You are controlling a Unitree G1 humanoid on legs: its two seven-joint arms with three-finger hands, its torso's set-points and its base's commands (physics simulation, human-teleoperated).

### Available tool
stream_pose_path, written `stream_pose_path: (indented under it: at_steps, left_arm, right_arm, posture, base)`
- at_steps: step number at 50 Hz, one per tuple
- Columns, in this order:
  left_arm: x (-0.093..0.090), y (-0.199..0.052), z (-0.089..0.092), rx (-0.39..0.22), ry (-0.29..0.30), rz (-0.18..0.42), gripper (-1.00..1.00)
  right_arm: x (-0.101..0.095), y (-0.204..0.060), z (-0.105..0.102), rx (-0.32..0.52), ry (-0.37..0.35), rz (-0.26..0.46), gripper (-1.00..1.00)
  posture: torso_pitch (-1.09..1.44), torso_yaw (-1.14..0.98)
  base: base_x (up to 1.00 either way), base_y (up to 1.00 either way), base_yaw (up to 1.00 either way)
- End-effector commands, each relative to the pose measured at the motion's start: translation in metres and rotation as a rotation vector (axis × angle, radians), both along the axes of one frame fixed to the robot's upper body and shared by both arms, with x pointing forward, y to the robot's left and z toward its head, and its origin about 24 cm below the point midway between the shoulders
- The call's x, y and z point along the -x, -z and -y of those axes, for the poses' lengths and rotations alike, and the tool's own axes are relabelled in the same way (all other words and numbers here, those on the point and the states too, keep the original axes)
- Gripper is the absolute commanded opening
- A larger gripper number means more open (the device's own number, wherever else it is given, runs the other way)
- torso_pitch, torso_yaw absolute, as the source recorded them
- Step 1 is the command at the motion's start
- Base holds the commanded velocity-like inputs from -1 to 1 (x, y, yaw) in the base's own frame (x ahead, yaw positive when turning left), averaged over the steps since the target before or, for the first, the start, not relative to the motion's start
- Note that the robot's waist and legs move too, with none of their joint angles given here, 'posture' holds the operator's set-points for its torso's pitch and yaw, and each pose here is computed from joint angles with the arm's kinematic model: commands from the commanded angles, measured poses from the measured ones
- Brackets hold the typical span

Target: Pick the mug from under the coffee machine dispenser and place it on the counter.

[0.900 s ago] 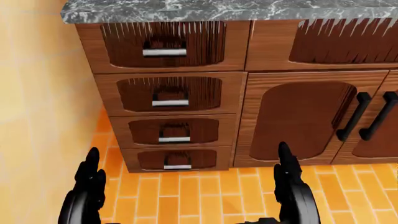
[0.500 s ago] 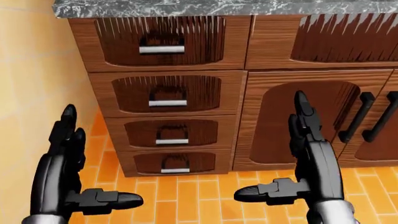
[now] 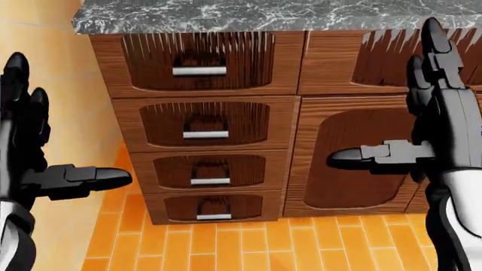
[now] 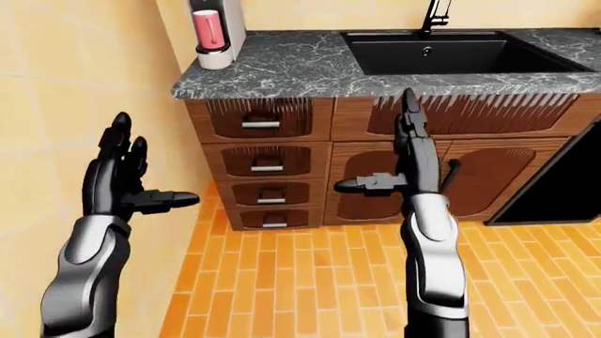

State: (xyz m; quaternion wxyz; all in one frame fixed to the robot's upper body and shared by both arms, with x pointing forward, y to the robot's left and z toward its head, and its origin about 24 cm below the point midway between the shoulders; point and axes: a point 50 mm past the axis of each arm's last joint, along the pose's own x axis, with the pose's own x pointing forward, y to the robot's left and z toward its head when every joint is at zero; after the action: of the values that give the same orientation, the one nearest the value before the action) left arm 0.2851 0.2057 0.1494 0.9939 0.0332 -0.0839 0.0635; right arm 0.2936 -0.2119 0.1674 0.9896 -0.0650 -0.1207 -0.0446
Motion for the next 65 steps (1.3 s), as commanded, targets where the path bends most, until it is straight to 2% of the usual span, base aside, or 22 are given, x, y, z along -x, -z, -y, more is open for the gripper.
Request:
stream_pose_path:
  at_steps: [1,6,13,25,42,45,65]
  left_arm:
    - [0.001,-0.021,0.000,-0.012,0.001,0.085,1.00]
    - [0.000,-0.032,-0.004,-0.012,-0.007,0.107,1.00]
    - [-0.003,-0.044,-0.016,-0.018,-0.042,0.129,1.00]
    - [-0.007,-0.043,-0.030,-0.032,-0.093,0.135,1.00]
    - [-0.004,-0.058,-0.041,-0.030,-0.125,0.161,1.00]
    - [-0.004,-0.059,-0.043,-0.010,-0.127,0.159,1.00]
    - [0.000,-0.085,-0.060,-0.049,-0.173,0.210,1.00]
  right_arm:
    - [0.000,-0.019,0.003,0.006,0.005,0.076,1.00]
    - [-0.001,-0.037,0.012,-0.012,0.015,0.100,1.00]
    - [-0.003,-0.047,0.023,-0.012,0.032,0.112,1.00]
    - [-0.004,-0.063,0.040,-0.018,0.068,0.134,1.00]
    - [-0.001,-0.079,0.045,-0.006,0.063,0.165,1.00]
    - [0.000,-0.080,0.046,-0.010,0.064,0.168,1.00]
    - [0.005,-0.110,0.055,0.010,0.082,0.223,1.00]
  posture:
    - [0.00,0.00]
    - [0.00,0.00]
    - [0.00,0.00]
    - [0.00,0.00]
    - [0.00,0.00]
    - [0.00,0.00]
    - [0.00,0.00]
  base:
    - [0.00,0.00,0.00]
    - [0.00,0.00,0.00]
    - [0.00,0.00,0.00]
    - [0.00,0.00,0.00]
    - [0.00,0.00,0.00]
    - [0.00,0.00,0.00]
    - [0.11,0.00,0.00]
